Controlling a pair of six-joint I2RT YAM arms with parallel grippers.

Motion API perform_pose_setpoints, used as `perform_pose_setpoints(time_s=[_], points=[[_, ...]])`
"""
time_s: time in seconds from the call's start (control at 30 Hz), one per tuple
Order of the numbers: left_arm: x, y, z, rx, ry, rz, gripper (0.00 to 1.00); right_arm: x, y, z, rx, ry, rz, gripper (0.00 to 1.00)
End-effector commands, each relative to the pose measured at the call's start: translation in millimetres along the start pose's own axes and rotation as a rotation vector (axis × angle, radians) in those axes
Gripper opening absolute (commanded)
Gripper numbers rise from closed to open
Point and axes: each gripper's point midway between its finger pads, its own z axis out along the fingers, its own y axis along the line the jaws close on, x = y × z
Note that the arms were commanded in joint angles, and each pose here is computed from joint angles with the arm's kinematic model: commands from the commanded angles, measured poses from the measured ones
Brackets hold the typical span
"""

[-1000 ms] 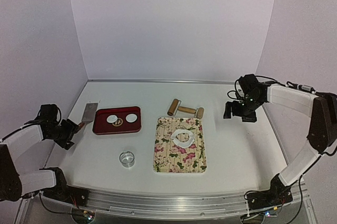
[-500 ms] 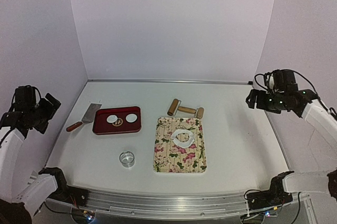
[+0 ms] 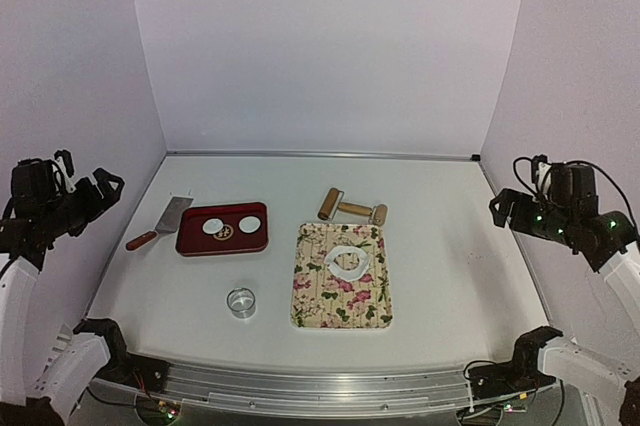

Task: Roll out the dumpling wrappers from the dough
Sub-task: Reset both arms

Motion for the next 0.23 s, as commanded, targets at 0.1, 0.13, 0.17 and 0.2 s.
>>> perform_pose_setpoints(time_s=[0.1,0.13,0.17,0.2], points=[[10.5,-5.8,-7.2,0.058,0.004,0.047,1.0,-6.6,-9.7,-2.3,0.062,-0.012,-0.027,0.98],[10.7,-5.9,-8.1,0.059,0.001,0.048,1.0,-7.4,-9.2,-2.7,0.06,-0.012,-0.033,0.98],[10.3,-5.7,-9.2,0.058,-0.002,0.048,1.0,-8.6,-8.9,-3.4,0.06,-0.015,-0.033,0.98],[10.0,-5.2,-10.2,0.054,-0.006,0.048,1.0,-9.8,-8.8,-3.9,0.061,-0.016,-0.031,0.98]])
